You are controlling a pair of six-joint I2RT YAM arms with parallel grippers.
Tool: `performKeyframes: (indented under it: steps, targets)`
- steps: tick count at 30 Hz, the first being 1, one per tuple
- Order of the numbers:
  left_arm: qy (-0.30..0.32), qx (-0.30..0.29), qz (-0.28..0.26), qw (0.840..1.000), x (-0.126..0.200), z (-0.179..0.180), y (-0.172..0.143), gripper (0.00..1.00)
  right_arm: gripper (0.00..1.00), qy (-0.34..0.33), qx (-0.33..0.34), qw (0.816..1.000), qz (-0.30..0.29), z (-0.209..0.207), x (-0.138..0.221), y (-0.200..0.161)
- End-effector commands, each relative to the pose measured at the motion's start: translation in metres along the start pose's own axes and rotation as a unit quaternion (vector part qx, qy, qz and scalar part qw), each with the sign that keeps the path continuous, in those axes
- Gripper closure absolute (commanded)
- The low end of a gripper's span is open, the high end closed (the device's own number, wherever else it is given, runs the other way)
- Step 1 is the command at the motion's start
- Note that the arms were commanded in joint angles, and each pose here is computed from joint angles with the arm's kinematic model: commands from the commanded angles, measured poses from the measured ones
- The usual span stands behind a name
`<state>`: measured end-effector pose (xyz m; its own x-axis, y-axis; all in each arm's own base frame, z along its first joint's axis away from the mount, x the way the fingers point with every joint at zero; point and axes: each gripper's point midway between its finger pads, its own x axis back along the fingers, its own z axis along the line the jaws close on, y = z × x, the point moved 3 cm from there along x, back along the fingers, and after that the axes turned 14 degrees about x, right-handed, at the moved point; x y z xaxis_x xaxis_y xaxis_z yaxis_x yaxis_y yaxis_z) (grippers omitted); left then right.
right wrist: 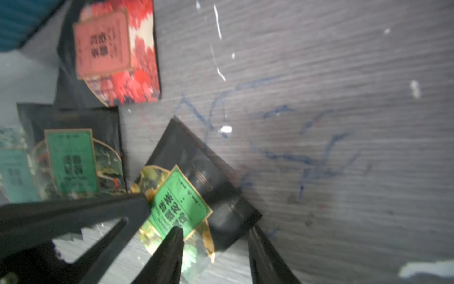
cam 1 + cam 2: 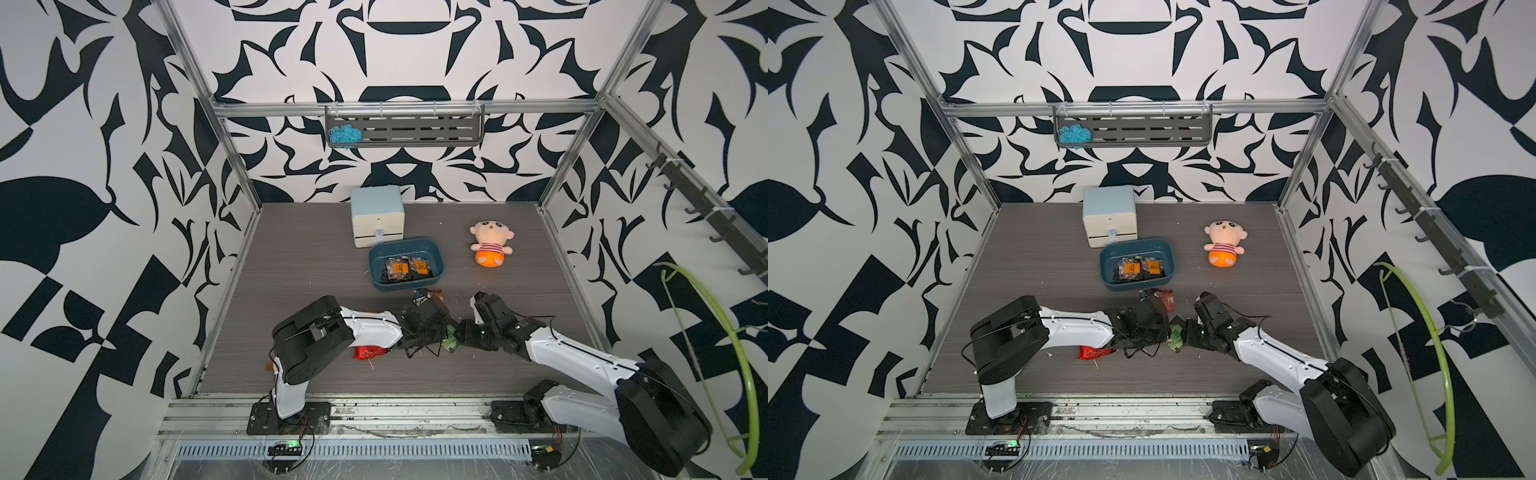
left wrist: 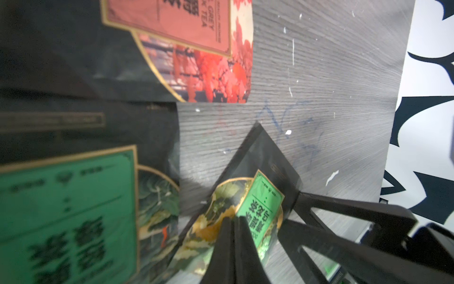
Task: Put the tea bags into the storage box
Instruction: Pick up the tea bag from the center of the board.
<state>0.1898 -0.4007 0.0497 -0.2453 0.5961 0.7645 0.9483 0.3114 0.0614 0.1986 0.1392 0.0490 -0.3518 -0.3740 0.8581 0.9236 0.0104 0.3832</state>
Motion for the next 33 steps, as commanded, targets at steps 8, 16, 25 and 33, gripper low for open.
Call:
performKeyframes:
  steps: [8, 16, 25, 33]
  targets:
    - [0.082, 0.001, 0.017, 0.997, -0.012, 0.050, -0.012, 1.00, 0.55, -0.017, -0.060, 0.998, -0.001, -0.011, -0.020, -0.007]
    - [0.084, 0.002, 0.018, 0.996, -0.014, 0.054, -0.013, 1.00, 0.63, -0.013, -0.054, 0.998, 0.007, -0.006, -0.028, -0.006]
    - [0.072, -0.002, 0.011, 0.997, -0.004, 0.047, -0.010, 1.00, 0.82, -0.020, -0.042, 0.999, 0.012, -0.003, -0.029, -0.006]
    - [-0.026, -0.033, 0.026, 0.999, 0.021, 0.005, -0.020, 1.00, 1.00, -0.025, -0.018, 0.999, -0.018, -0.002, -0.001, 0.000]
